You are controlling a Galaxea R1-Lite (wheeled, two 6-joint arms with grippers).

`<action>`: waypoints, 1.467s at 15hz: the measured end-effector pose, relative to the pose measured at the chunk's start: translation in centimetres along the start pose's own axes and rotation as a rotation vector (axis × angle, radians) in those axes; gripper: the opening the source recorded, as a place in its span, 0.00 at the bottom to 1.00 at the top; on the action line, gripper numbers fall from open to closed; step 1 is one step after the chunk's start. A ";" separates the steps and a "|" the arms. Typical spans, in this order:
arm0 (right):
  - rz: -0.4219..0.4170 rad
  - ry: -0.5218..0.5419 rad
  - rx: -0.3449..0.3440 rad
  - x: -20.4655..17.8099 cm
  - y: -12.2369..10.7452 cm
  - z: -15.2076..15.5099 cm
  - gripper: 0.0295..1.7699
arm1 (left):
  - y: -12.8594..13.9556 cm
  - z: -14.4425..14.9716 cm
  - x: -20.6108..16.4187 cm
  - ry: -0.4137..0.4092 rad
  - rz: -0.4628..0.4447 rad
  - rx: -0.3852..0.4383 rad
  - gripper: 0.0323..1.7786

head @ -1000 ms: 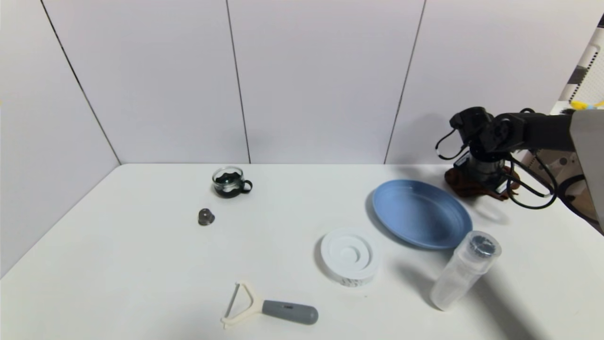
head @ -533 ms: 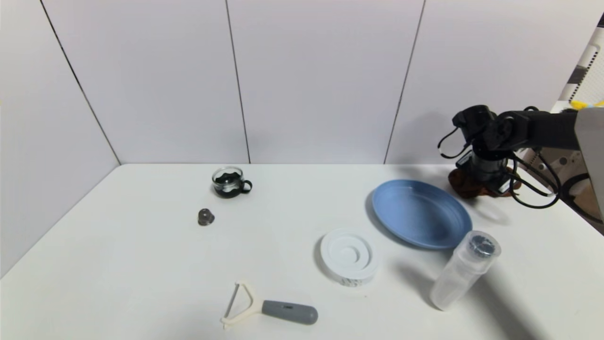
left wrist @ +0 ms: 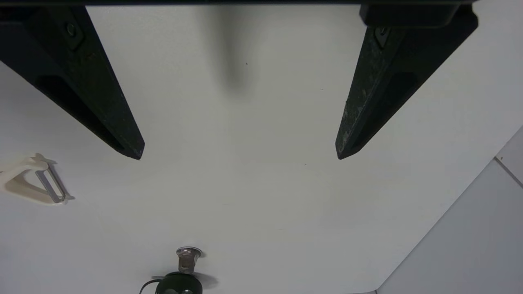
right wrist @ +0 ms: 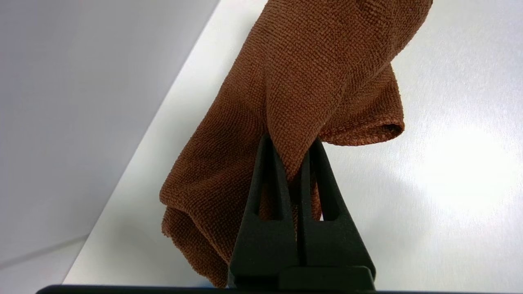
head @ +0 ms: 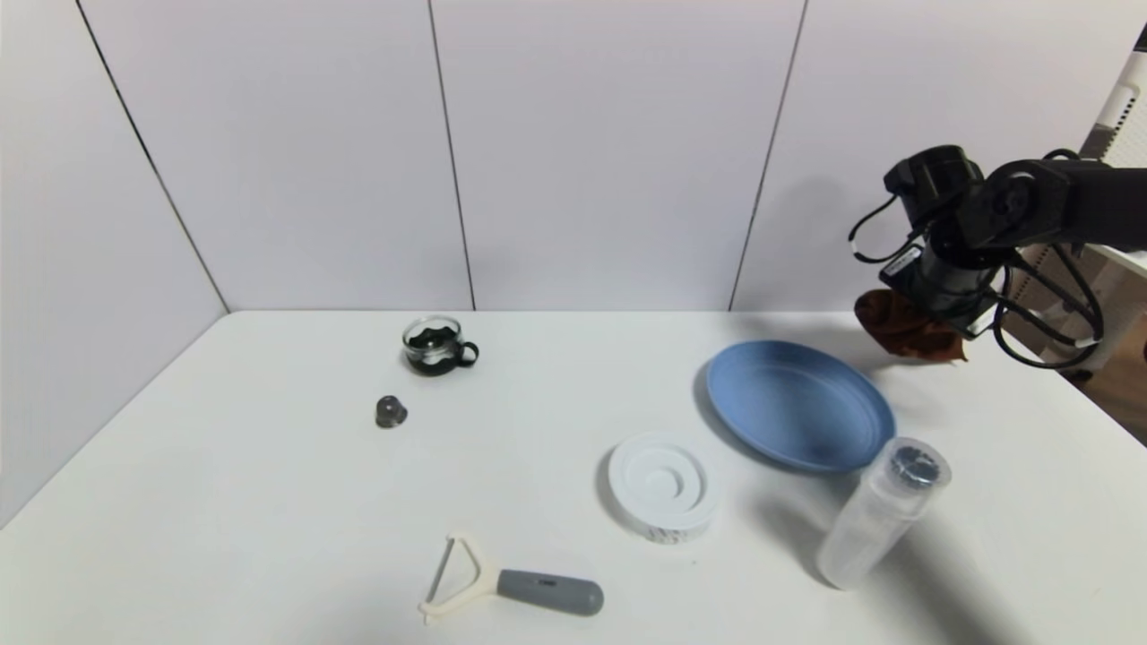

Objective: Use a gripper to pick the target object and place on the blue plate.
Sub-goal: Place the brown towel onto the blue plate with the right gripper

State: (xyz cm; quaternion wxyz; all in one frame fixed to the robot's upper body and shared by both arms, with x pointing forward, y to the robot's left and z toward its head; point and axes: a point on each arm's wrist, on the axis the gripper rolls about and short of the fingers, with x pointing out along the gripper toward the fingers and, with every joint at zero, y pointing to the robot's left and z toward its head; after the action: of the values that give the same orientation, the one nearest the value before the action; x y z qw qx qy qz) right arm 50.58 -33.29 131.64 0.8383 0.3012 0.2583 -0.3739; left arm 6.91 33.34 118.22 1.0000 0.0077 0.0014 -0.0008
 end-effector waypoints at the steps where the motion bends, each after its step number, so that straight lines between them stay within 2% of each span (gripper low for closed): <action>1: 0.027 0.000 -0.001 -1.4 0.0 0.1 0.03 | 0.0 0.0 0.0 0.000 0.000 0.000 0.95; 6: 0.137 0.036 -0.044 -9.0 -0.3 -0.8 0.03 | 0.0 0.0 0.0 0.000 0.000 0.000 0.95; 11: 0.199 0.118 -0.159 -13.9 -2.1 -4.6 0.03 | 0.0 0.0 0.0 0.000 0.000 0.000 0.95; 15: 0.201 0.152 -0.217 -14.1 -2.0 -6.8 0.03 | 0.0 0.0 0.0 0.000 0.000 0.000 0.95; 22: 0.137 0.193 -0.287 -11.3 -0.7 -9.7 0.03 | 0.0 0.0 0.0 -0.001 0.000 0.000 0.95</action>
State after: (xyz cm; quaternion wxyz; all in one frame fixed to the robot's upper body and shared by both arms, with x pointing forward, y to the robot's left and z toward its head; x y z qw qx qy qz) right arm 41.41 -21.51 132.20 0.8676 0.2298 0.3670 -0.2444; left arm 6.91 33.34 118.22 1.0000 0.0079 0.0009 -0.0010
